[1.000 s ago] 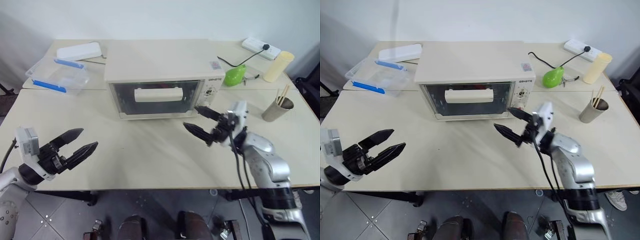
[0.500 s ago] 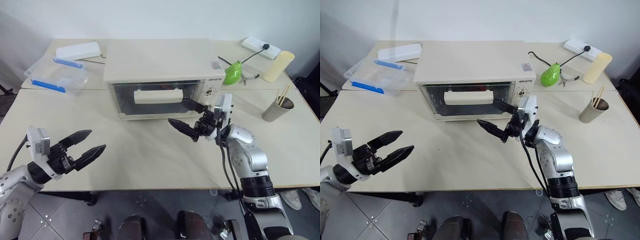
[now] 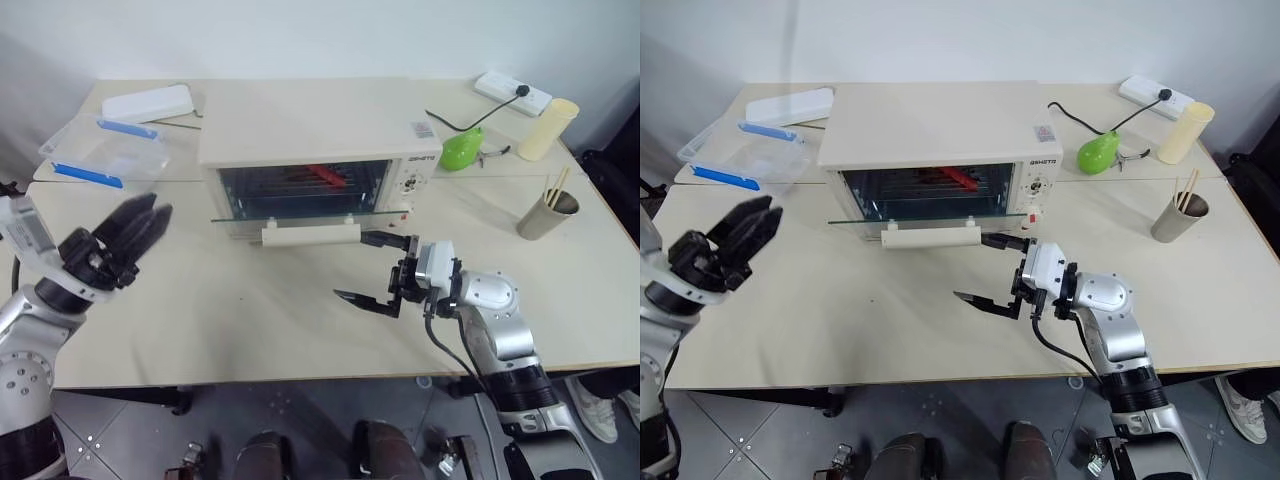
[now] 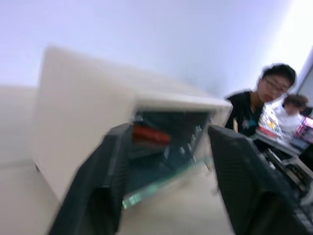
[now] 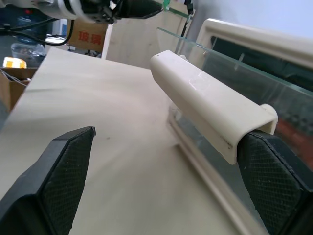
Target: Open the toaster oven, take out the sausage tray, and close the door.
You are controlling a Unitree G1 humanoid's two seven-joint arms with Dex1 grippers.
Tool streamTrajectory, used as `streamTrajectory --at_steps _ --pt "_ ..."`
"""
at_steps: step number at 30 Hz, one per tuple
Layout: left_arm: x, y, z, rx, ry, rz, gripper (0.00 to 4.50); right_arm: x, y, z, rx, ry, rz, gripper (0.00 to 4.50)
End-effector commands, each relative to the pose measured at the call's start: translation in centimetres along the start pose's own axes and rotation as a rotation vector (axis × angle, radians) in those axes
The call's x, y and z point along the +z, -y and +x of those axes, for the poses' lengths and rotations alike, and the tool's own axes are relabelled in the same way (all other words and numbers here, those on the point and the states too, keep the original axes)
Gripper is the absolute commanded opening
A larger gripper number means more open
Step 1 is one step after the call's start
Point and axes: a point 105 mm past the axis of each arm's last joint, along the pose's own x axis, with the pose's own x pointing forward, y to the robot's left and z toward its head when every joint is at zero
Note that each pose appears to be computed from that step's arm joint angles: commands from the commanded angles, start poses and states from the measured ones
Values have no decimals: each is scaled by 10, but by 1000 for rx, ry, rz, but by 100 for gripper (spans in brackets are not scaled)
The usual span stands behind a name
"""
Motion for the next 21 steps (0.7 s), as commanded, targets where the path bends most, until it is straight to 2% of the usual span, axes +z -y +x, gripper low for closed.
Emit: streamTrajectory --at_steps 1,3,5,6,13,15,21 --pt "-1 1 28 -67 -5 63 130 10 3 5 17 42 -60 450" --pt "-6 5 46 -127 -24 84 71 10 3 4 30 40 -62 450" --pt "-9 6 51 -149 -42 88 9 9 2 4 39 37 -66 450" --pt "-13 6 52 -160 -57 85 2 8 3 4 43 36 -71 450" --pt "-31 5 59 -187 -114 82 2 8 1 2 34 28 -87 450" --pt "-42 10 59 -216 -154 64 2 4 -3 -9 15 -10 -89 450" --pt "-80 15 48 -252 -325 70 2 -18 -24 -79 -59 -247 -145 450"
